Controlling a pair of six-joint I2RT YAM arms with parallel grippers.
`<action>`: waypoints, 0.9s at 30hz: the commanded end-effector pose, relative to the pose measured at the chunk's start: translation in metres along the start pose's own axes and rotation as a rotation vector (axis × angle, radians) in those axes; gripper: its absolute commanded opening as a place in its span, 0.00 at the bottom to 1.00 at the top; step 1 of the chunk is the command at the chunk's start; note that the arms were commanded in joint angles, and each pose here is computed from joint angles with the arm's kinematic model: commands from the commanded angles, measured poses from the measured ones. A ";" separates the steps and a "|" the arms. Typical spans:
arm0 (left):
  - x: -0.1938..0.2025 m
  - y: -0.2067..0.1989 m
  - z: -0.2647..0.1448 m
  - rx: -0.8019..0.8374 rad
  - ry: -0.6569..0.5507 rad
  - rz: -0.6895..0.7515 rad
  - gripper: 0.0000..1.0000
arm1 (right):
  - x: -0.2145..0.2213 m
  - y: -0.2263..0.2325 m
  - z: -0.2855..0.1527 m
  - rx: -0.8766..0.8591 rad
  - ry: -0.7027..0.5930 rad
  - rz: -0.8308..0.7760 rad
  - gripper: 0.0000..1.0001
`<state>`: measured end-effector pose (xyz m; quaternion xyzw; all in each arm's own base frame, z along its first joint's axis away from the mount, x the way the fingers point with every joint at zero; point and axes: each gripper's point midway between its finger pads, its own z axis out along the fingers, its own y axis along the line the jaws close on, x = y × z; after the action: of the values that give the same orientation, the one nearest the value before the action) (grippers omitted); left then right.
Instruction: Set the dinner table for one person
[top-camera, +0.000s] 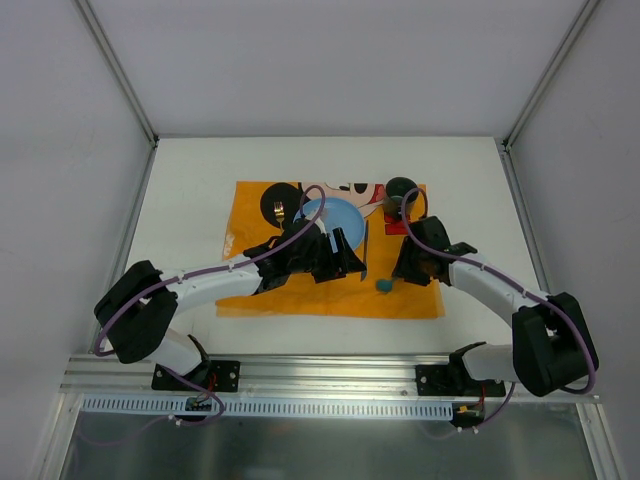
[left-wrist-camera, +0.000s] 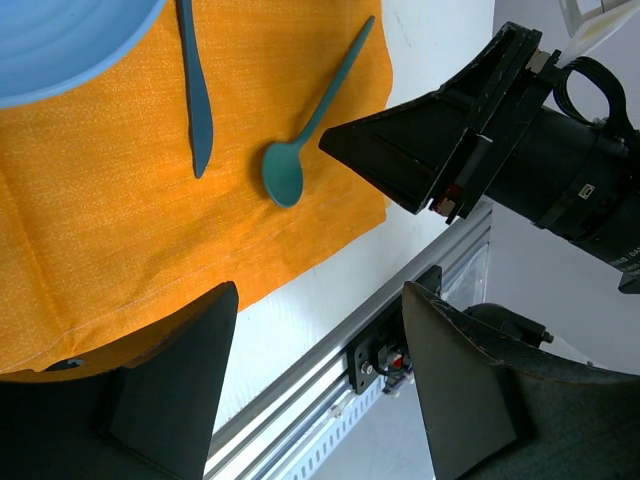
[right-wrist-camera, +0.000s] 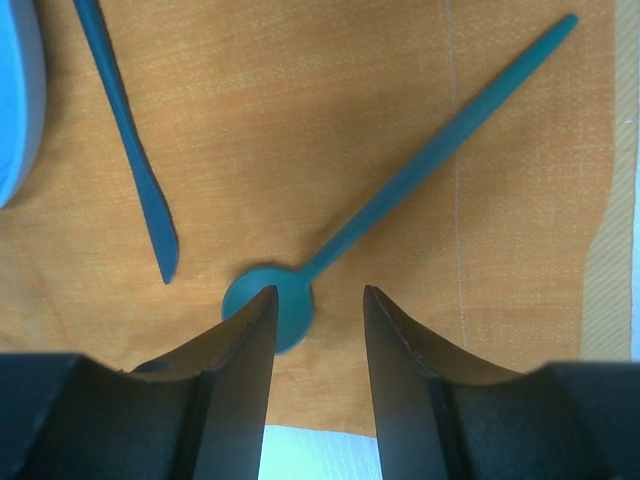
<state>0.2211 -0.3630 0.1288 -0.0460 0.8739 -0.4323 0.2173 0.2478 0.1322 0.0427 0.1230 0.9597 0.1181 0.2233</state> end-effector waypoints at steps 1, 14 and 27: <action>-0.003 -0.006 -0.005 0.019 -0.023 0.026 0.67 | -0.001 -0.007 0.004 0.045 -0.009 0.039 0.42; 0.001 0.006 -0.007 -0.009 -0.023 0.024 0.67 | 0.000 0.000 0.024 0.028 0.023 0.058 0.34; 0.002 0.008 -0.005 -0.012 -0.019 0.030 0.67 | -0.015 0.014 0.021 0.021 0.019 0.041 0.31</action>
<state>0.2151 -0.3550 0.1133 -0.0463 0.8832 -0.4173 0.2090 0.2617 0.1398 0.0237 0.1442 0.9629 0.1091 0.2003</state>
